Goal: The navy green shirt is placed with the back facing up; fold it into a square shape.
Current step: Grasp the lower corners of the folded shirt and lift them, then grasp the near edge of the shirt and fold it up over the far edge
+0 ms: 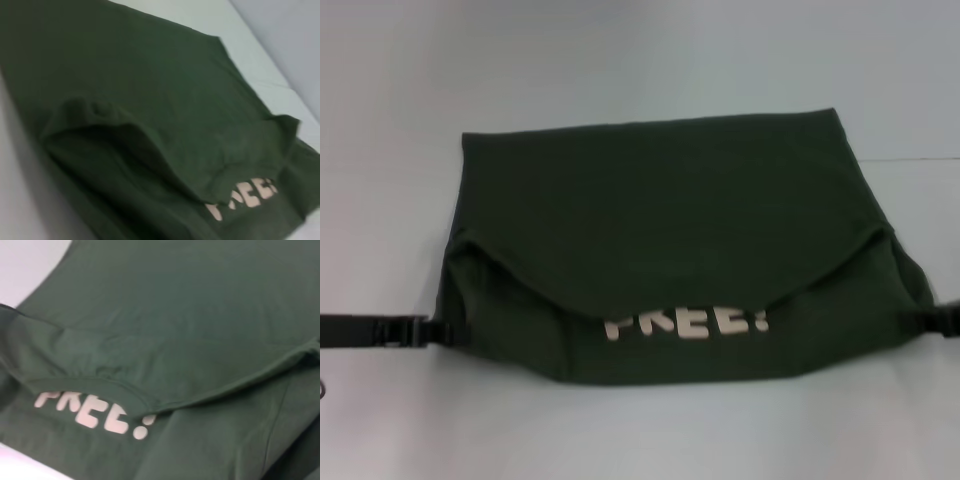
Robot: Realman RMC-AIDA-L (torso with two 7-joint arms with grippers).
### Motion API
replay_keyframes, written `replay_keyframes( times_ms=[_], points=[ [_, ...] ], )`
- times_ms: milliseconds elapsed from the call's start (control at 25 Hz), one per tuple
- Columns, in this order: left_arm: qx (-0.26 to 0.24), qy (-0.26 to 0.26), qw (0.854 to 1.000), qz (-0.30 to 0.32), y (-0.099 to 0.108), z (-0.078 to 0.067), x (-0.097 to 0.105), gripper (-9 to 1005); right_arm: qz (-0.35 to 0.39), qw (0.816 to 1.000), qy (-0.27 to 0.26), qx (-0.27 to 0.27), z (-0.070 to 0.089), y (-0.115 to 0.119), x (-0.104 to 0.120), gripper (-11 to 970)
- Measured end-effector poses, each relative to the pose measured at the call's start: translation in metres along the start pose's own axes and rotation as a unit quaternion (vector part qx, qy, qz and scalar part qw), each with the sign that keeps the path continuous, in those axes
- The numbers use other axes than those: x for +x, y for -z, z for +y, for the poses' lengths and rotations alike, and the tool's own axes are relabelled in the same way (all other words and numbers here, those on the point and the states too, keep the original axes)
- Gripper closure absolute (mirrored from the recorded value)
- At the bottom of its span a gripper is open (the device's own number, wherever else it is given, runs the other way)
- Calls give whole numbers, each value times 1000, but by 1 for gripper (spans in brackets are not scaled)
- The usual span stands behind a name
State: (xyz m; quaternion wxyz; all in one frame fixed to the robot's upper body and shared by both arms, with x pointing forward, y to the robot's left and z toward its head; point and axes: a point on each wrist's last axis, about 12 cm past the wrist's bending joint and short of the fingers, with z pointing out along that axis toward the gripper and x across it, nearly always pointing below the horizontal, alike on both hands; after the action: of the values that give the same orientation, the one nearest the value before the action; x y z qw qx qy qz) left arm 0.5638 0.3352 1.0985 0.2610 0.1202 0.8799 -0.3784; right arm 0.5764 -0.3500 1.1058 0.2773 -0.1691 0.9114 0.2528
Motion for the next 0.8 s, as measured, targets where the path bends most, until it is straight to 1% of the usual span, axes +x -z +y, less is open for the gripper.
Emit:
replay_keyframes(
  times_ms=[80,120,160,200,400,480,560,640,680,720,800],
  points=[
    [18,-5,1000,17,7,-4,2,995,1,1000,-2,-20,-2,9,13,908],
    [30,-8,999,27,12,-6,4,995,3,999,0,-41,-3,19,27,908],
    [39,-10,999,37,16,-8,5,995,3,999,2,-51,-3,23,33,909],
    [46,-11,998,45,19,-10,7,995,3,999,2,-51,-3,23,33,909],
    [85,-16,992,94,32,-18,14,995,5,993,24,-117,1,51,70,909],
    [104,-18,989,107,37,-23,14,995,0,990,30,-138,3,61,80,909],
    [126,-21,986,109,43,-28,12,995,-11,987,36,-154,4,70,86,909],
    [137,-23,985,98,48,-30,8,995,-28,986,38,-158,3,78,87,909],
    [142,-24,986,79,52,-30,1,995,-41,986,38,-157,1,82,86,909],
    [142,-24,986,79,52,-30,1,995,-55,986,37,-155,0,86,84,909],
    [154,-25,986,54,53,-33,-8,995,-84,984,34,-151,-3,92,77,909]
  ],
)
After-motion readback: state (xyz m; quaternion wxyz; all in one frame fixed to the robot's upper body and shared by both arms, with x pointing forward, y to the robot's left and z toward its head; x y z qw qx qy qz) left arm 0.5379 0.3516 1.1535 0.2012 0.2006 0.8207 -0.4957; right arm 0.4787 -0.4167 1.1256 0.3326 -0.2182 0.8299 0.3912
